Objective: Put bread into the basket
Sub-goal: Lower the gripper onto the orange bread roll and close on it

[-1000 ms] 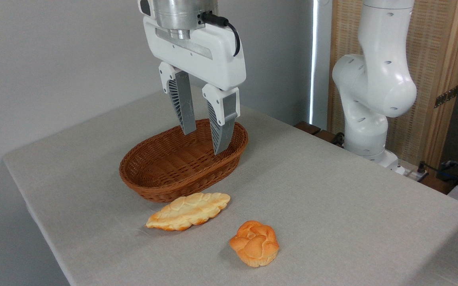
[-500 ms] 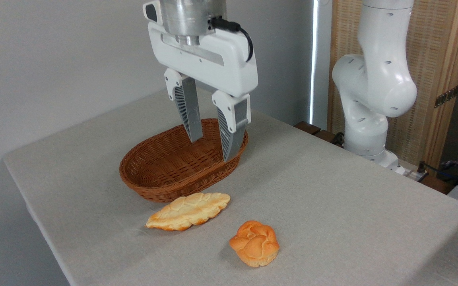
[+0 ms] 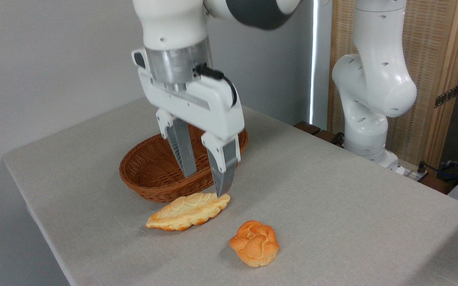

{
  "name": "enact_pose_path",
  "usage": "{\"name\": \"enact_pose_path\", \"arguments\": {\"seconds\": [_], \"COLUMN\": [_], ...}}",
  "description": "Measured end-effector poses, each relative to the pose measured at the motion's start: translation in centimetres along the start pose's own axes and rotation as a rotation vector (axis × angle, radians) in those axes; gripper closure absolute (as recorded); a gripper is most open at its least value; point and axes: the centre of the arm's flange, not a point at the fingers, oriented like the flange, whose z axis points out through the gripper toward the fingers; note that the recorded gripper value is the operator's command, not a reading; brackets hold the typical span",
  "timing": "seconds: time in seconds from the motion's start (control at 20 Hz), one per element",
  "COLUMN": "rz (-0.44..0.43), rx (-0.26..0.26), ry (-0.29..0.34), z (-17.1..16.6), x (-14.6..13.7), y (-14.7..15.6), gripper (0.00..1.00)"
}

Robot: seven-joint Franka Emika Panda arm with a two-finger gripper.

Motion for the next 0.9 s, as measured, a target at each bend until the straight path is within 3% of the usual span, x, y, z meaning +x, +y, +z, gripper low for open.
{"name": "enact_pose_path", "arguments": {"seconds": [0.1,0.4,0.65,0.9], "rz": [0.009,0.053,0.078,0.084], "rx": [0.009,-0.057,-0.064,-0.055], "ry": [0.004,-0.062,-0.115,-0.116], "z": [3.0,9.0,13.1,14.0], "x": [-1.6,-5.2,-5.3,-5.1], "y": [-1.7,-2.8,-2.0,-1.8], "gripper": [0.00,0.00,0.00,0.02]}}
